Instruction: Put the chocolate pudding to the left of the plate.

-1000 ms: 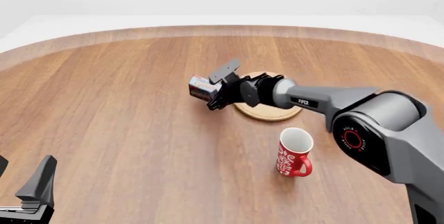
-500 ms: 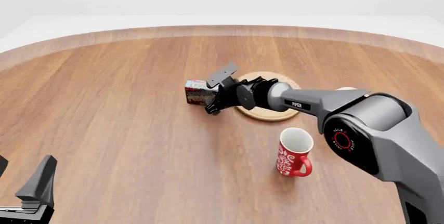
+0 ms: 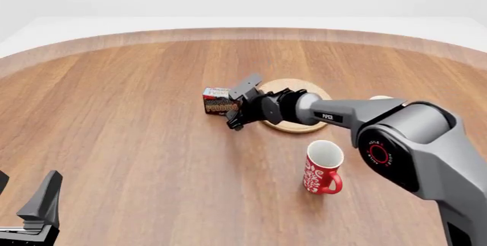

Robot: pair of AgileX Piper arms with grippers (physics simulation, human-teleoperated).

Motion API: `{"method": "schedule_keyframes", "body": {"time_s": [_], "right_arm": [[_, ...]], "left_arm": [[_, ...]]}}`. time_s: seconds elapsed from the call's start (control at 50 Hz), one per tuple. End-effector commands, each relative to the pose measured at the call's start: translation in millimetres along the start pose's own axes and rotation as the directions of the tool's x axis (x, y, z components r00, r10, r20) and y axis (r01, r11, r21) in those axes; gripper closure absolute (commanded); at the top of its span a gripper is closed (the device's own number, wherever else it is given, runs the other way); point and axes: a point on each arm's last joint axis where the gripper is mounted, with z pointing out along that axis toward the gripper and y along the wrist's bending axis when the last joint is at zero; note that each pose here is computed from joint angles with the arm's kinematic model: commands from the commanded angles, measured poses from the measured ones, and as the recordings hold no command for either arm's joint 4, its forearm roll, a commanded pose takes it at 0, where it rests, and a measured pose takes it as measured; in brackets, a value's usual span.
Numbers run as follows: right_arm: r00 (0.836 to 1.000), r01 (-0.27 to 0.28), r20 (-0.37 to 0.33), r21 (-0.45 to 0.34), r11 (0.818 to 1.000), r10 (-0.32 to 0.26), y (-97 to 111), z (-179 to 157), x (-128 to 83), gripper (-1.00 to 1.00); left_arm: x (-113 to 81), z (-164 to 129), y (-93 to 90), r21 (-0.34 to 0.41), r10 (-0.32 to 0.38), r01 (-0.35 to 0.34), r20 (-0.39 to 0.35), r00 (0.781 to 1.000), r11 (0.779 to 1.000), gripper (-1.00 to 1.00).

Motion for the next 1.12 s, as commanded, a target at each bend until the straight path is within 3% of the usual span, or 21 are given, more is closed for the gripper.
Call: {"method": "schedule_keyframes", "body": {"time_s": [0.02, 0.24, 0.44, 0.7, 1.0, 1.12], "right_arm": [[1.000, -0.002, 0.005, 0.000, 1.000, 0.002, 0.8, -4.7, 0.9, -1.00], [0.999, -0.017, 0.029, -0.003, 1.000, 0.017, 7.2, -27.3, 4.5, -1.00], [0.987, -0.055, 0.150, -0.005, 0.998, 0.055, 15.9, -88.3, -4.3, -1.00], [0.967, -0.060, 0.248, -0.018, 0.998, 0.062, 25.8, -138.1, -9.5, -1.00], [0.935, -0.054, 0.349, -0.013, 0.998, 0.055, 28.3, -201.0, -2.4, -1.00], [0.902, -0.063, 0.428, -0.001, 0.998, 0.058, 25.3, -229.5, -5.0, -1.00]], "left_arm": [[0.0, 0.0, 0.0, 0.000, 0.000, 0.000, 0.000, 1.000, 1.000, -1.00], [0.0, 0.0, 0.0, 0.000, 0.000, 0.000, 0.000, 1.000, 1.000, -1.00], [0.0, 0.0, 0.0, 0.000, 0.000, 0.000, 0.000, 1.000, 1.000, -1.00], [0.0, 0.0, 0.0, 0.000, 0.000, 0.000, 0.000, 1.000, 1.000, -1.00], [0.0, 0.0, 0.0, 0.000, 0.000, 0.000, 0.000, 1.000, 1.000, -1.00], [0.0, 0.0, 0.0, 0.000, 0.000, 0.000, 0.000, 1.000, 1.000, -1.00]]}}
